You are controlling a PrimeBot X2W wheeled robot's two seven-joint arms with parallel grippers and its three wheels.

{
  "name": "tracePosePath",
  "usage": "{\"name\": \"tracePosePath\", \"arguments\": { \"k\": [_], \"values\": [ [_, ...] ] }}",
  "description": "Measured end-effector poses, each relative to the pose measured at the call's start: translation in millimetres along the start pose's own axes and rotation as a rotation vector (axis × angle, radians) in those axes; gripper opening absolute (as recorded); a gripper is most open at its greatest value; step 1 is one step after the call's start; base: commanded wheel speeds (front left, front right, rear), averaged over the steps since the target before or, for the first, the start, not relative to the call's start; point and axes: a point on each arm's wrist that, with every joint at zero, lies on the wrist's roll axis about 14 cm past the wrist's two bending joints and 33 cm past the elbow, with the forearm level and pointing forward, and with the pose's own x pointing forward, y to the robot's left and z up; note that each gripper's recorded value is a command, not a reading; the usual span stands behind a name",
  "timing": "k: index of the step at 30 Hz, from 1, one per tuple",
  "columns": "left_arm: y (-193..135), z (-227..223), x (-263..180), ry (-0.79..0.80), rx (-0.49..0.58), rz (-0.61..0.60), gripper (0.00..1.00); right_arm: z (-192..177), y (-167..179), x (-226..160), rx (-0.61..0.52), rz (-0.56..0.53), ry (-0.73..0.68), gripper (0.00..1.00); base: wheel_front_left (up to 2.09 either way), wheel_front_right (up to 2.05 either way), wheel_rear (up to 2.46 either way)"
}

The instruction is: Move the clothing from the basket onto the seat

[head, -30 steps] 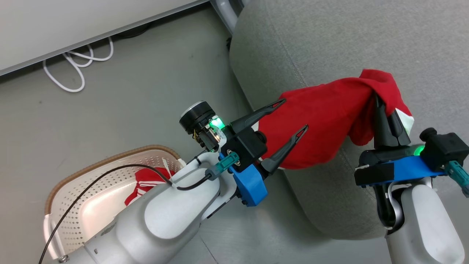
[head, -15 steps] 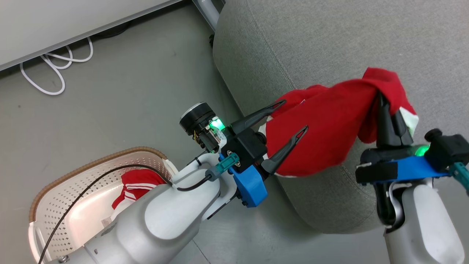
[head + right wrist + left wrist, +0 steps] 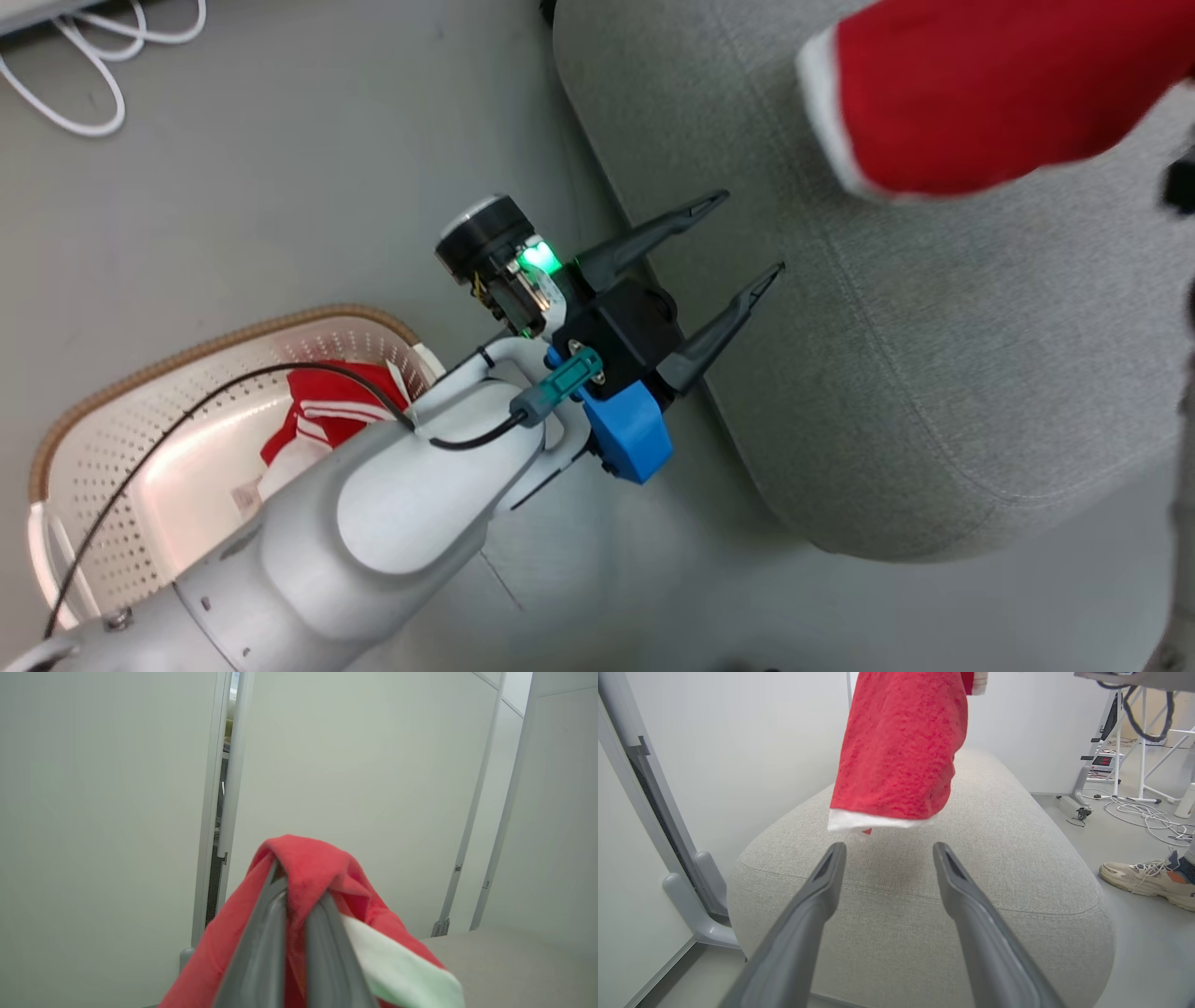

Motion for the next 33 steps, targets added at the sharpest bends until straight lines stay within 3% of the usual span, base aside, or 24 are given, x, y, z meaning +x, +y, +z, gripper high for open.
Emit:
{"name": "tracePosePath", "arguments": {
  "k": [6,11,17,25,33],
  "values": [
    [24.8,-21.8,-2.0,0.011,-0.003,0.017,1.00,20.0,-48.2,41.2,-0.087,-0.112,-0.106,0.00,0.00,0.00,0.00],
    [44.6,-42.5,-6.0,0.007,-0.024,0.047,1.00,2.7,-70.9,62.4,-0.187,-0.144,-0.082,0.00,0.00,0.00,0.00],
    [58.6,-79.6,-15.6,0.035,-0.067,0.074,1.00,-63.2,-76.2,66.8,-0.203,-0.167,0.059,0.00,0.00,0.00,0.00],
    [65.9,-114.4,-28.6,0.075,-0.111,0.101,1.00,-164.0,-56.3,35.1,-0.186,-0.162,0.311,0.00,0.00,0.00,0.00],
    [66.7,-115.1,-30.0,0.082,-0.106,0.103,1.00,-210.9,-48.9,-5.9,-0.148,-0.179,0.476,0.00,0.00,0.00,0.00]
  ]
}}
